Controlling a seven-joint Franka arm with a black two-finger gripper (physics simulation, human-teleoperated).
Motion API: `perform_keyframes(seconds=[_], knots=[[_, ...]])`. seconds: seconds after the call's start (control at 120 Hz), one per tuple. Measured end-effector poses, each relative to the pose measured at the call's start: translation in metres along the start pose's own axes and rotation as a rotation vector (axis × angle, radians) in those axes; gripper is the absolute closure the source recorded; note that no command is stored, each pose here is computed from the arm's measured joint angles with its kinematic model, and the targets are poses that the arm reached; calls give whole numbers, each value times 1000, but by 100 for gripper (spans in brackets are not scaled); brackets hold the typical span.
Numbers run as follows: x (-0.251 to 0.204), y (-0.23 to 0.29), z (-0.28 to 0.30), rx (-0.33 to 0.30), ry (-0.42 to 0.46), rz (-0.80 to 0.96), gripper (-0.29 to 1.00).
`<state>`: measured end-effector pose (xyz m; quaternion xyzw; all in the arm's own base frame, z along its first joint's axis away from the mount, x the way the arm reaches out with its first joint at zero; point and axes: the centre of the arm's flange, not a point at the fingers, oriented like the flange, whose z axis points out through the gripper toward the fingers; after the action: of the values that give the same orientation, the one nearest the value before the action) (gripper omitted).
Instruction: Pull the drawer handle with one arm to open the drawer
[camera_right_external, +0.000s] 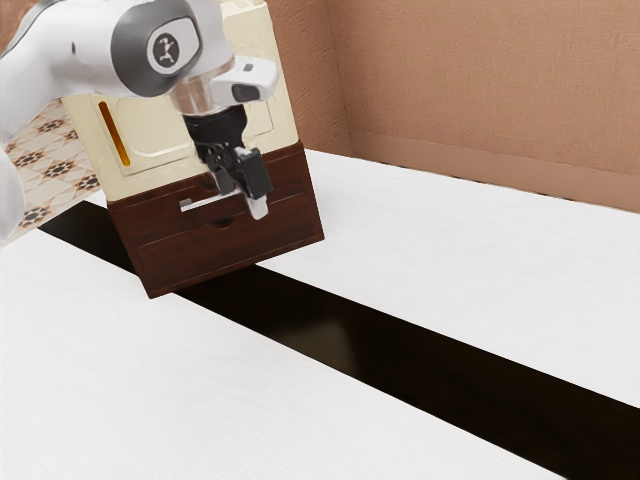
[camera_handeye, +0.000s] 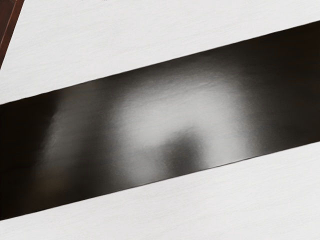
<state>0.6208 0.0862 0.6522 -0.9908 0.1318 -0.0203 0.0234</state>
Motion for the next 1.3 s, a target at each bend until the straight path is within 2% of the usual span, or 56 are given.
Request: perform_keyframes(seconds=[0.15, 0.358, 0.817, 1.3], knots=[[8, -12, 13, 23, 9, 60, 0], [1, -62, 40, 48, -11, 66, 0], [14, -90, 61, 170, -6, 222, 0], [17, -105, 73, 209, -10, 301, 0]])
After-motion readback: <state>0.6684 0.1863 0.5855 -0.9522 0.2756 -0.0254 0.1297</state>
